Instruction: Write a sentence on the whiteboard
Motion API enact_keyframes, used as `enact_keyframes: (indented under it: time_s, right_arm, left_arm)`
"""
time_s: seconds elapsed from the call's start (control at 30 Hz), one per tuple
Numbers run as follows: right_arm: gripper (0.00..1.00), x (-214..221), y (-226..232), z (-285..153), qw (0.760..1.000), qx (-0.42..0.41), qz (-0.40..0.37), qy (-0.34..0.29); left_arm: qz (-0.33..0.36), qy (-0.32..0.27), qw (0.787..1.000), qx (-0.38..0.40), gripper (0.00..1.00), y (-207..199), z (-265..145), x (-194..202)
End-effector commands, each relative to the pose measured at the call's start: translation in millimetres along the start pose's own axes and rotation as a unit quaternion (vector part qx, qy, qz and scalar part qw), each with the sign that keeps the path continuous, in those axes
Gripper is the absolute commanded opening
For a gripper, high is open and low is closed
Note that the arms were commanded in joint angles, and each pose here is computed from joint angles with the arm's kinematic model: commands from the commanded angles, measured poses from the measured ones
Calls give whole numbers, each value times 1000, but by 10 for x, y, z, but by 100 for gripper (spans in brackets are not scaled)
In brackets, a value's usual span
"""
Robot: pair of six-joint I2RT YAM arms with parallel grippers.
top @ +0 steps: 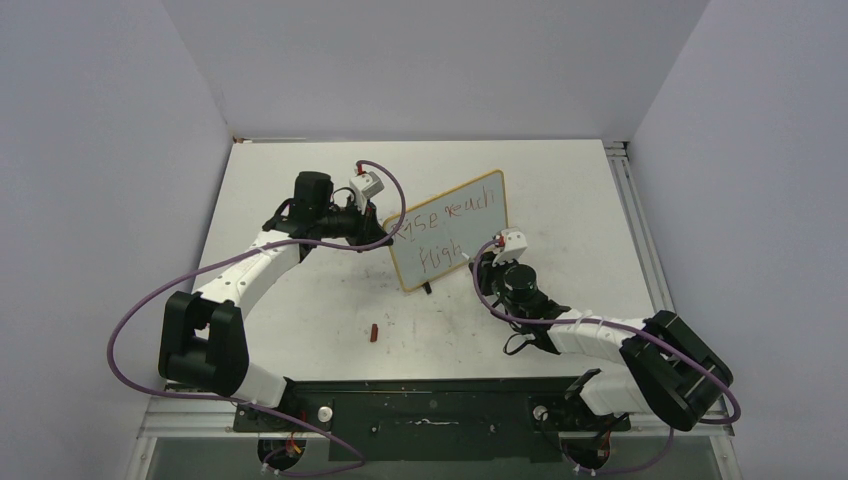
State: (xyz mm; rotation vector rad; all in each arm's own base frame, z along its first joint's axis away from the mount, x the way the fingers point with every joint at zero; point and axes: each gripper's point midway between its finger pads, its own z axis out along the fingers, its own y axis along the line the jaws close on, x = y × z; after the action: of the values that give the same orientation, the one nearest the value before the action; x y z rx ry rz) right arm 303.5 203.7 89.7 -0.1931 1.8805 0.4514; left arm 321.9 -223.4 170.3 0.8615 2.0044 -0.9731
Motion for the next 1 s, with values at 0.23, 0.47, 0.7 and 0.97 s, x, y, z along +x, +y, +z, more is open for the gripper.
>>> enact_keyframes:
  time_s: [0.23,0.47,0.7,0.97]
  right_arm:
    - [5,-130,-32,37,999,9,13,-31]
    - [5,-182,-47,1,999,13,13,-37]
    - [5,-407,-62,-94,998,18,11,-59]
    - [5,-669,-17,-98,997,9,3,-82]
  left_arm:
    - [23,-4,1000,7,0,-71,-36,-82]
    - [24,-5,1000,6,0,-67,-38,-84]
    - [24,-5,1000,6,0,-67,-39,-86]
    - [23,-5,1000,5,0,-66,-39,-87]
